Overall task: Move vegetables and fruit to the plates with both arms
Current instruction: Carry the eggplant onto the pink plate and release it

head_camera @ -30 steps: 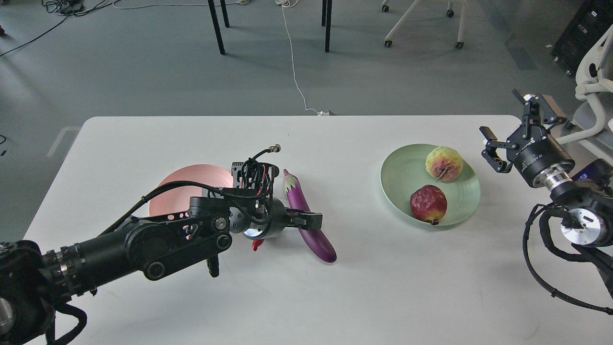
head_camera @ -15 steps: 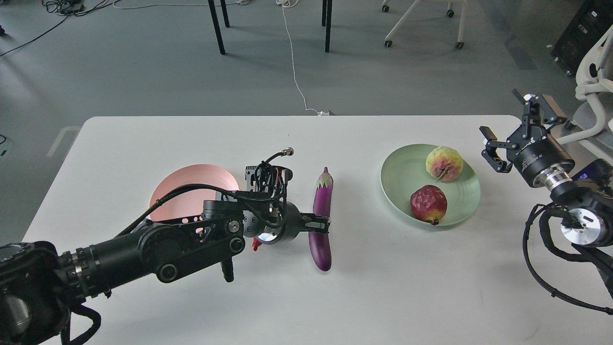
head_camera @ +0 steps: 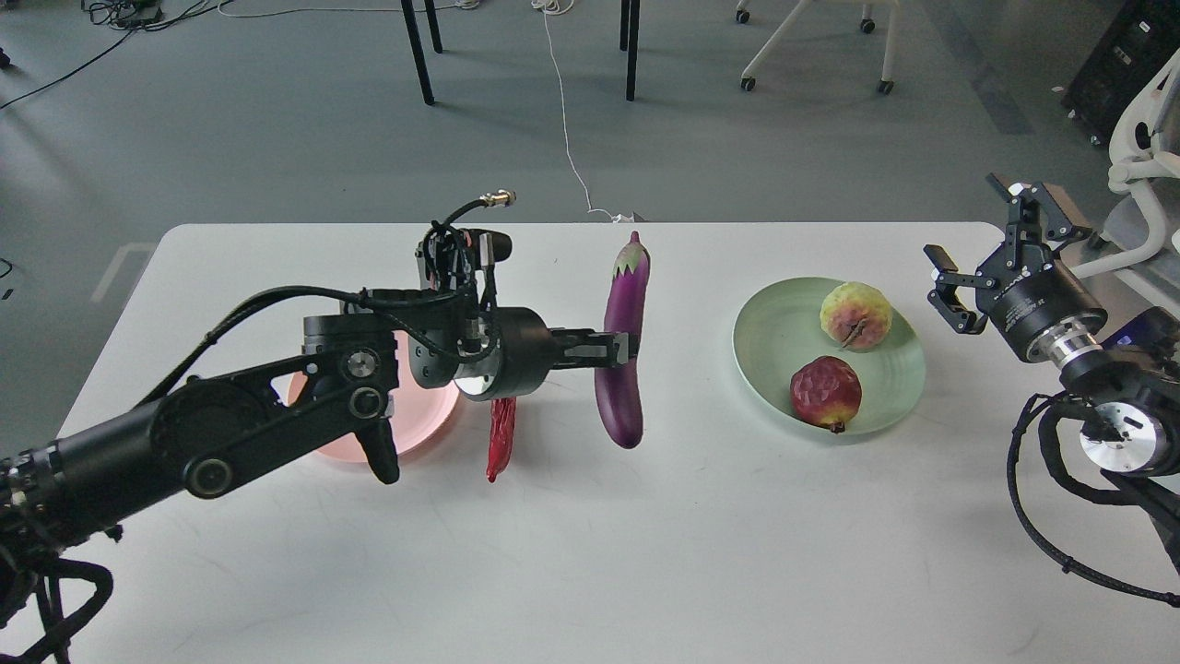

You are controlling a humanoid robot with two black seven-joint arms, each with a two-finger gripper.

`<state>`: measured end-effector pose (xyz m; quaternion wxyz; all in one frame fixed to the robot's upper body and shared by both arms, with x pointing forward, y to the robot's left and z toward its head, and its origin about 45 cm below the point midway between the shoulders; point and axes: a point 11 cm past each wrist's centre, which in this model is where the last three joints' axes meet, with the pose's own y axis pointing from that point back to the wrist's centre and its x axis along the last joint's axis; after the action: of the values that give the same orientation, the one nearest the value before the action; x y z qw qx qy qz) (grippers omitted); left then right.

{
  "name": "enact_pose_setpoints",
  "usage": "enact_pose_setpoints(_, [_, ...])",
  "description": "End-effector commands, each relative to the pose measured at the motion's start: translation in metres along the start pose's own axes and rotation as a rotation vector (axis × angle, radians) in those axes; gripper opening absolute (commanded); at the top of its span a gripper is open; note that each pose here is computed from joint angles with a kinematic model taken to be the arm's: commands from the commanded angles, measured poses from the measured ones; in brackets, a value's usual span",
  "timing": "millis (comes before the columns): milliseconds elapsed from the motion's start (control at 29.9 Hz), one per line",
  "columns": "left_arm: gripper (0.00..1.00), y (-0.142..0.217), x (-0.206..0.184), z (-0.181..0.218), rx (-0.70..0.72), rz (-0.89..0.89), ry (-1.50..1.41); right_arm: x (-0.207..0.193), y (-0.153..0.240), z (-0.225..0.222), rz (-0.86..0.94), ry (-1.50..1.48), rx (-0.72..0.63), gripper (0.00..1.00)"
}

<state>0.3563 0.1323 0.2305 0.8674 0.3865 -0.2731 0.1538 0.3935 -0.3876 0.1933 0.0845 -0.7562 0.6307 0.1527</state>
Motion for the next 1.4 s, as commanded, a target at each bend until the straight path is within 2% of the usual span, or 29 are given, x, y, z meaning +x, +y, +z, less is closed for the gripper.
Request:
enact_pose_setpoints(0, [0.1, 0.045, 0.013, -0.056, 0.091, 0.013, -0.013, -0.003, -0.001, 0.002, -0.005, -0.007, -0.002, 0.98])
enact_pose_setpoints(100, [0.1, 0.074, 0.018, -0.091, 0.161, 0.021, -0.019, -0.004, -0.001, 0.004, -0.008, -0.007, -0.004, 0.98])
enact_pose_setpoints(200, [0.1, 0.093, 0.003, -0.126, 0.236, -0.036, -0.052, -0.005, -0.002, 0.004, -0.009, -0.008, -0.004, 0.98])
enact_pose_setpoints(301, [0.11, 0.109, -0.007, -0.145, 0.269, -0.076, -0.093, -0.004, -0.001, 0.004, -0.007, -0.006, -0.004, 0.98])
enact_pose_setpoints(401, [0.14, 0.109, -0.016, -0.15, 0.279, -0.102, -0.097, -0.002, -0.001, 0.002, -0.004, -0.003, -0.003, 0.98])
enact_pose_setpoints(668, [0.61, 0.112, -0.019, -0.16, 0.305, -0.116, -0.087, 0.001, 0.001, 0.001, 0.001, 0.001, -0.003, 0.98])
enact_pose_setpoints(868, [0.83, 0.121, -0.017, -0.167, 0.329, -0.109, -0.084, 0.0, 0.001, 0.002, -0.001, -0.002, -0.004, 0.98])
enact_pose_setpoints(968, [0.9, 0.123, -0.013, -0.166, 0.327, -0.096, -0.083, 0.0, 0.001, 0.003, -0.002, -0.004, -0.004, 0.98])
enact_pose_setpoints(1102, [0.9, 0.117, 0.002, -0.151, 0.287, -0.059, -0.101, 0.0, 0.001, 0.003, -0.002, -0.004, -0.004, 0.98])
enact_pose_setpoints(1202, [0.9, 0.102, 0.02, -0.114, 0.197, -0.024, -0.155, 0.0, 0.001, 0.003, 0.0, -0.003, -0.004, 0.98])
enact_pose_setpoints(1369, [0.9, 0.067, 0.014, -0.073, 0.098, -0.034, -0.186, 0.0, 0.001, 0.003, 0.0, -0.003, -0.004, 0.98])
